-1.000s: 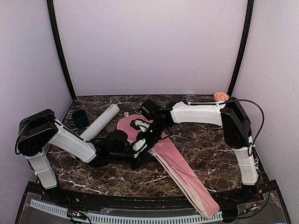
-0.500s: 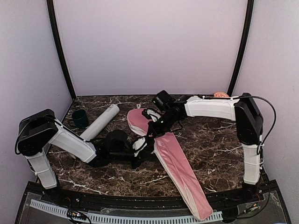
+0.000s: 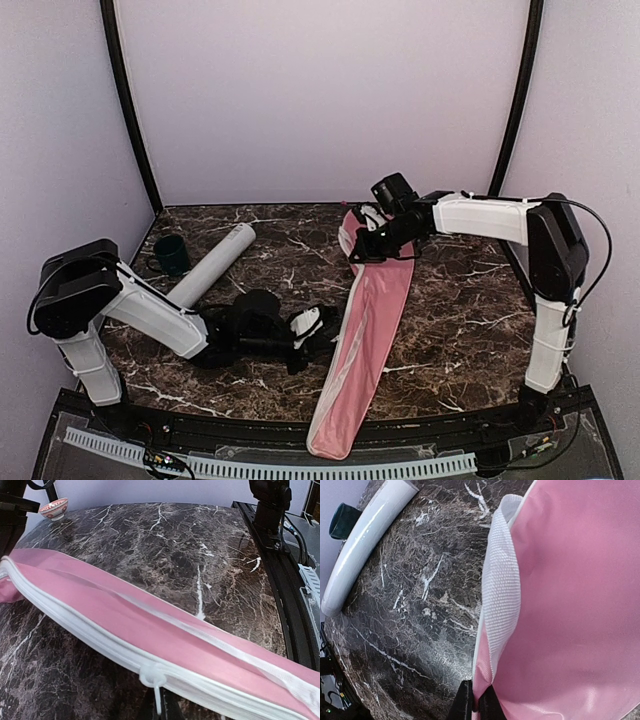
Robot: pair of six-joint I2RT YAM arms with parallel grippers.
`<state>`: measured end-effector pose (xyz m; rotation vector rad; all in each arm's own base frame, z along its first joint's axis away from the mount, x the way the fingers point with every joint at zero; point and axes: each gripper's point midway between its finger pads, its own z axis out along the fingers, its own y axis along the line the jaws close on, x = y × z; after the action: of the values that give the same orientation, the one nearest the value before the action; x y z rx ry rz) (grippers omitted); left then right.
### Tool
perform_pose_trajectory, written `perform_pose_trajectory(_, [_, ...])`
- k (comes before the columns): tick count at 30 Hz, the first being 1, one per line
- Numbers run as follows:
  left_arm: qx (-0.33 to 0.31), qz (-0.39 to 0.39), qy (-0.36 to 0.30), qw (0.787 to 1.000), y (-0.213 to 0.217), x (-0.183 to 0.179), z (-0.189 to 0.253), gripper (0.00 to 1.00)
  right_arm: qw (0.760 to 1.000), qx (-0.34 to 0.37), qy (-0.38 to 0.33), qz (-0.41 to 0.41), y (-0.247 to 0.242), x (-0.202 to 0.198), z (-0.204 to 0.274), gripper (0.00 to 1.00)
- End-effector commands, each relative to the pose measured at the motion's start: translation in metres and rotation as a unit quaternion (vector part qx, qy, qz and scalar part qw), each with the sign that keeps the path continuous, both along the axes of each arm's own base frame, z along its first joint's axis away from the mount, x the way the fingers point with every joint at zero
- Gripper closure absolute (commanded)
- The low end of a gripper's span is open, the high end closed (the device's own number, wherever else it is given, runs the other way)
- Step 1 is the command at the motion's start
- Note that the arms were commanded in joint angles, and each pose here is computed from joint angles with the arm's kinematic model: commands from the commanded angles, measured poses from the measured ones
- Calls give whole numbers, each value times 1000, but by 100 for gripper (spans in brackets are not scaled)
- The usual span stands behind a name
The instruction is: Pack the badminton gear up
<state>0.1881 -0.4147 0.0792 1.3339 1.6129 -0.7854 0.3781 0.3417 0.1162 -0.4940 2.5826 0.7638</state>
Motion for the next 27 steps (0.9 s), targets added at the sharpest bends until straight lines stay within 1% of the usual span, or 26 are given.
perform_pose_trajectory(1, [-3,-23,-15,1000,-1,-25,12,100,996,40,-70,-37,-10,31,47,100])
perform_pose_trajectory(6, [13,-23,-11,1000,9,-46,6,100,993,48,-86,-57,-30,47,62,100])
perform_pose_trajectory(9, [25,-29,-3,999,16,-65,-1,100,992,52,-92,-66,-41,53,66,100])
perform_pose_trajectory(13, [64,-44,2,997,23,-93,-20,100,990,64,-101,-71,-51,57,74,100])
perform_pose_trajectory(17, [98,-44,16,994,32,-111,-40,100,988,83,-111,-70,-51,57,87,100])
perform_pose_trajectory(21, [98,-31,33,994,39,-114,-44,100,986,109,-112,-65,-45,56,96,100])
perform_pose_trajectory(24, [82,-11,43,996,44,-111,-38,100,983,129,-114,-61,-39,58,103,100])
perform_pose_trajectory(27, [82,46,40,995,58,-96,-36,100,979,162,-114,-46,-28,57,114,100])
